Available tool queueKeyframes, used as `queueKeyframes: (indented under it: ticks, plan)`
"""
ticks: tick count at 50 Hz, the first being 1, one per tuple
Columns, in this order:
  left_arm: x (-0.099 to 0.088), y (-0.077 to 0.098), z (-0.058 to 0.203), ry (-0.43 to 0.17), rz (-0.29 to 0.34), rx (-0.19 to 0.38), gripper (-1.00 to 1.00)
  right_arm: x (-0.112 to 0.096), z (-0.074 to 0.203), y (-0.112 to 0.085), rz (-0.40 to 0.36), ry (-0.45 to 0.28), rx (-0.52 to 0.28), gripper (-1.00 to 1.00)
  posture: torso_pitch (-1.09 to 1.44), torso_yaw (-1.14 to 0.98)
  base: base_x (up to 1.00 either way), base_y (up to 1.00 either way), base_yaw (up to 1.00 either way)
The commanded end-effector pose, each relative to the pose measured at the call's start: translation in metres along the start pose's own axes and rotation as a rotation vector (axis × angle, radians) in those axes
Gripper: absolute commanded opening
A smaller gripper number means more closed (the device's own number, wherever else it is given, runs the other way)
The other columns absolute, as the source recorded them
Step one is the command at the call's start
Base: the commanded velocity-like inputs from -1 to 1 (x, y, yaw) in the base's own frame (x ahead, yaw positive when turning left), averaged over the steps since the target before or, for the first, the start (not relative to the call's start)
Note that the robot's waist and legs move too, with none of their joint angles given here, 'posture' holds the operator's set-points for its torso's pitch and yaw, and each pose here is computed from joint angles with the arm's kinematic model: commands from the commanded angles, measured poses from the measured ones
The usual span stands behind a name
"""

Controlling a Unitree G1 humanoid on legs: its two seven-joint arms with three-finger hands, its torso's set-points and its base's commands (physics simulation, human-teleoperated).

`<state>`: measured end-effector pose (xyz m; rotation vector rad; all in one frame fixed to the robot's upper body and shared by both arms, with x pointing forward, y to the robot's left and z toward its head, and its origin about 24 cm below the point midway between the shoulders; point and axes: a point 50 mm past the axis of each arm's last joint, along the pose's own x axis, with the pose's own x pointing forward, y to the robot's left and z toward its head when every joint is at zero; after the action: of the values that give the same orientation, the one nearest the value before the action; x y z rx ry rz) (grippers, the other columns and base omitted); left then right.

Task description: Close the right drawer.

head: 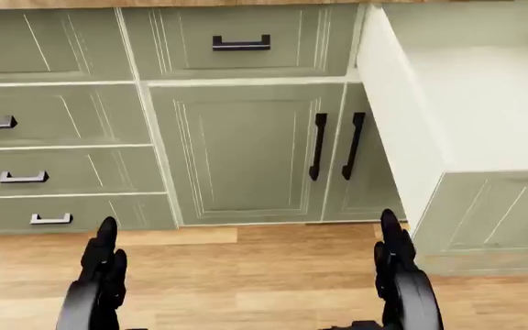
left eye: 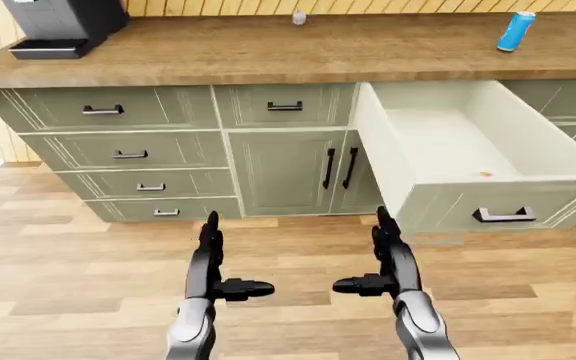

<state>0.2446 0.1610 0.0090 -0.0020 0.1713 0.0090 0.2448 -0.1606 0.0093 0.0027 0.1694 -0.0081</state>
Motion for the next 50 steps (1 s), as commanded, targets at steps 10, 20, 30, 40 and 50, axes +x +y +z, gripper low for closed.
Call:
queueKeyframes:
  ticks: [10, 20, 30, 40, 50]
  plan:
    - [-0.020, 0.000, 0.067, -0.437, 0.048, 0.088, 1.00, -0.029, 0.072, -0.001, 0.004, -0.398, -0.082, 1.00, 0.00, 0.00, 0.00, 0.00, 0.00]
    - [-0.069, -0.002, 0.116, -0.768, 0.067, 0.075, 1.00, -0.074, 0.123, 0.009, 0.025, -0.801, -0.188, 1.00, 0.00, 0.00, 0.00, 0.00, 0.00]
    - [-0.118, 0.003, 0.146, -1.057, 0.097, 0.017, 1.00, -0.113, 0.150, 0.009, -0.009, -1.040, -0.243, 1.00, 0.00, 0.00, 0.00, 0.00, 0.00]
    - [-0.122, 0.004, 0.146, -1.084, 0.095, -0.004, 1.00, -0.112, 0.151, 0.007, -0.067, -1.081, -0.300, 1.00, 0.00, 0.00, 0.00, 0.00, 0.00]
    - [-0.125, 0.003, 0.150, -1.085, 0.092, -0.002, 1.00, -0.105, 0.152, -0.008, -0.176, -1.052, -0.318, 1.00, 0.00, 0.00, 0.00, 0.00, 0.00]
